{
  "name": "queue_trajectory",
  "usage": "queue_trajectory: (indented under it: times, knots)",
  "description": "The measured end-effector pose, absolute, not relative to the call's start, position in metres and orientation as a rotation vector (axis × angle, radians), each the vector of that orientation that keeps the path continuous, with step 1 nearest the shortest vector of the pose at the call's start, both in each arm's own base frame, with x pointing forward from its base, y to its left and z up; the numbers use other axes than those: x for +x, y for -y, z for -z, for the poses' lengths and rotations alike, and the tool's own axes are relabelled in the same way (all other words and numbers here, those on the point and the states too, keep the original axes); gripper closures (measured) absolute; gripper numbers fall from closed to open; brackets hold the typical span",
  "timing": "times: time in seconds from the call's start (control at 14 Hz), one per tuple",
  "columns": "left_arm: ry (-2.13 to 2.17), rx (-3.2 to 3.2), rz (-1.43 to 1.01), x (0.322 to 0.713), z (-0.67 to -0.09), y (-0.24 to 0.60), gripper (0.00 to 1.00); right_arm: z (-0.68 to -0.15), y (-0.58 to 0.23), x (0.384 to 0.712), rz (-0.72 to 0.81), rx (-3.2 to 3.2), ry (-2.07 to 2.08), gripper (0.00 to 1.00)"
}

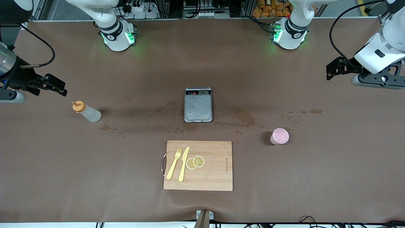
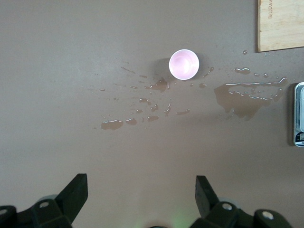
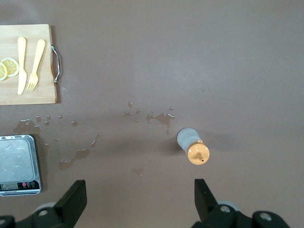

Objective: Add sauce to pink cup with both arms
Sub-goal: 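Reach the right gripper toward the bottle while the left gripper reaches the cup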

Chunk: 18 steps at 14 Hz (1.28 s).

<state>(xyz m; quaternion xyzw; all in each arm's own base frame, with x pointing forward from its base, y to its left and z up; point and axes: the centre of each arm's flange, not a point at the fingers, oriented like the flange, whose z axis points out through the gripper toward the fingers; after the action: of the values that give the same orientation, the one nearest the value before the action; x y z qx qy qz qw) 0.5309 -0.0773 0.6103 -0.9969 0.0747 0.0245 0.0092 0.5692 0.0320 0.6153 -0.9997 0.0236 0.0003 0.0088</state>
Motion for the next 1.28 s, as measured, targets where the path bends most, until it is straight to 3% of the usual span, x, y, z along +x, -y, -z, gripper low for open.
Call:
queue_trajectory:
  times: [0.78,1.28]
  knots:
    - [-0.233,-3.113,-0.072,0.531,-0.611,0.077,0.00,-0.602,-0.016,0.574,-0.054,-3.121,-0.115,0.00]
    - [-0.212,-3.115,-0.062,0.533,-0.613,0.069,0.00,-0.539,0.065,0.594,-0.227,-3.094,-0.315,0.00]
